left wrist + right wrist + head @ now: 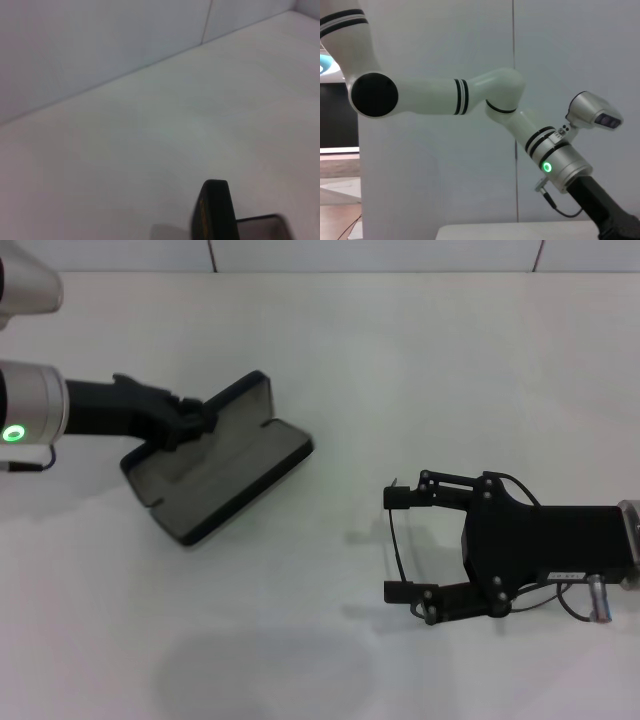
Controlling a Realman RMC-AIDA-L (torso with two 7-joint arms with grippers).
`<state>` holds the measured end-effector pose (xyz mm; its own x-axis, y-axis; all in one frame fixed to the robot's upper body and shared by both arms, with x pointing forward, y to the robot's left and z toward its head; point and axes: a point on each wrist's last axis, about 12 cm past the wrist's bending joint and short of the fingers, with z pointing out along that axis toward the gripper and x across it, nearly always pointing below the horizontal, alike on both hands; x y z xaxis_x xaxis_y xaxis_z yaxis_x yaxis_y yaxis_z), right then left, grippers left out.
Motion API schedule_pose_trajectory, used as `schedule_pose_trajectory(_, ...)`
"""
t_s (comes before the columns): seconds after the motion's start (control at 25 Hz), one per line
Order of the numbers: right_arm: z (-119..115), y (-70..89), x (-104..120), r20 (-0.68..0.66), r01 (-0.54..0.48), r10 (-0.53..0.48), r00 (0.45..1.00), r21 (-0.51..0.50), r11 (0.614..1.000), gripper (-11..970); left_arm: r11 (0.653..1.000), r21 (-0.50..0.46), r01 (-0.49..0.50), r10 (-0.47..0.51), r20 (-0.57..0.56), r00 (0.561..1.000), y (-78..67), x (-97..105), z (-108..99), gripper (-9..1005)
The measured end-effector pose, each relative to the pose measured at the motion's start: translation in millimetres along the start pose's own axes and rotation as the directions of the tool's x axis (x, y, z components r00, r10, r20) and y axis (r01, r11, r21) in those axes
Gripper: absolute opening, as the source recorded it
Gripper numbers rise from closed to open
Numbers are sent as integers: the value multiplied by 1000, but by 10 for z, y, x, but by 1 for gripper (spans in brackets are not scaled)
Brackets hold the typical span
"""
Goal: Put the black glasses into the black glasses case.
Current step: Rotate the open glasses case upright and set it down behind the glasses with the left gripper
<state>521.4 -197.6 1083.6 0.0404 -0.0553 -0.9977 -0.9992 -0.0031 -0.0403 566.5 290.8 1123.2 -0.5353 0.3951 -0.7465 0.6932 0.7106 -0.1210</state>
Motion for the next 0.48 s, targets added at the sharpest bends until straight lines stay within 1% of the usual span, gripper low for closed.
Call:
schedule_pose_trajectory(0.08, 5, 17, -8, 6, 2, -2, 1000, -16, 1000, 841, 999, 8, -52, 52, 35, 998, -14, -76, -4, 274)
schedule_pose_trajectory(0.16, 2, 40, -6, 11, 8, -8, 1000, -27, 1000, 841, 990, 24, -137, 135, 74, 988, -46, -146, 2, 241)
schedule_pose_trajectory(0.24, -7, 74, 11, 17, 18, -17, 1000, -26, 999, 841, 958, 41, -285, 278, 127, 952, -111, -250, 35, 218)
schedule_pose_trajectory(0.28, -12, 100, 27, 22, 24, -24, 999, -23, 999, 841, 934, 44, -355, 345, 151, 926, -142, -316, 56, 213)
schedule_pose_trajectory(0.4, -13, 153, 58, 32, 36, -35, 999, -18, 999, 840, 886, 54, -460, 445, 175, 878, -202, -489, 136, 213)
schedule_pose_trajectory(0.44, -7, 160, 63, 33, 37, -36, 999, -18, 999, 840, 860, 63, -506, 490, 177, 854, -228, -566, 194, 216)
schedule_pose_trajectory(0.48, 0, 167, 67, 34, 37, -37, 999, -19, 999, 840, 841, 75, -536, 518, 179, 837, -250, -606, 244, 220)
